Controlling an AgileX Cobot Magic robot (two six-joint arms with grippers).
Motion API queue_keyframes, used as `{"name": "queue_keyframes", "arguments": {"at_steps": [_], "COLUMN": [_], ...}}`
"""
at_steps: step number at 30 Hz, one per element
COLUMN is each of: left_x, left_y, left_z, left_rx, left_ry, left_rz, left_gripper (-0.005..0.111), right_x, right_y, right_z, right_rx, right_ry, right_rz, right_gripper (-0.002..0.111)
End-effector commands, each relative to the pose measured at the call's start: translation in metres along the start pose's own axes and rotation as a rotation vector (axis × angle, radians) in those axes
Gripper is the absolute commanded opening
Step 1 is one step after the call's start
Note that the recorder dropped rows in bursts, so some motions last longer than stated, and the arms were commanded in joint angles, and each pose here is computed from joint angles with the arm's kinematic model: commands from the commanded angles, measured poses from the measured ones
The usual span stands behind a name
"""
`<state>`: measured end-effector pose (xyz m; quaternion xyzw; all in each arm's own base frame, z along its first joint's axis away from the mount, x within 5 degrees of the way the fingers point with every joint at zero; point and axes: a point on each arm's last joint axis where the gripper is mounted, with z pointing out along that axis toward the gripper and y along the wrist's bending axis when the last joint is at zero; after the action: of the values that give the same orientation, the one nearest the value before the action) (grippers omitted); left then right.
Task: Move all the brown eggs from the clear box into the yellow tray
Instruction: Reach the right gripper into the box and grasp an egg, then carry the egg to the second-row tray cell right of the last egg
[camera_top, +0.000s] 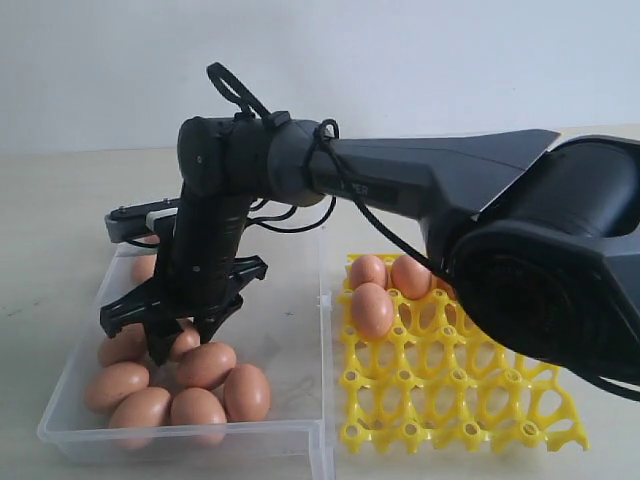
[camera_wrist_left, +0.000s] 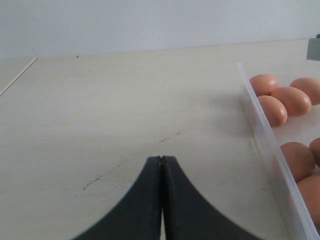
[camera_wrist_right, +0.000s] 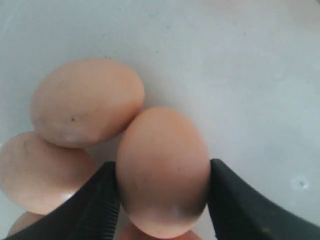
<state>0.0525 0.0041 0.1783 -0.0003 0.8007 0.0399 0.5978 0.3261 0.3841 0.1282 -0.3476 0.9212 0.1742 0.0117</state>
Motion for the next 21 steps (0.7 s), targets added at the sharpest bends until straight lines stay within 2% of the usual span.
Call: {"name": "queue_keyframes", "arguments": {"at_steps": [1, 7, 12, 16, 21], "left_x": [-0.002, -0.002, -0.002, -0.002, -0.002], "left_y": [0.000, 0.000, 0.000, 0.000, 0.000], "left_z": [0.000, 0.000, 0.000, 0.000, 0.000], "left_rx": [-0.003, -0.003, -0.003, -0.003, -0.003], "left_ry": [-0.005, -0.005, -0.005, -0.005, -0.005], "left_rz": [0.003, 0.003, 0.003, 0.003, 0.003], "left_gripper": [0.000, 0.000, 0.000, 0.000, 0.000], "right_x": [-0.008, 0.009, 0.074, 0.140, 0.199], "right_y": [0.005, -0.007, -0.033, -0.055, -0.075], "right_z": [-0.039, -0.109, -0.143, -0.141, -0.119], "right_rx": [0.007, 0.129, 0.202, 0.267, 0.334], "right_ry": [-0.113, -0.399, -0.734, -0.907, -0.958], "right_rz": [-0.062, -0.081, -0.012, 0.037, 0.068], "right_gripper": [0.000, 0.000, 0.000, 0.000, 0.000]}}
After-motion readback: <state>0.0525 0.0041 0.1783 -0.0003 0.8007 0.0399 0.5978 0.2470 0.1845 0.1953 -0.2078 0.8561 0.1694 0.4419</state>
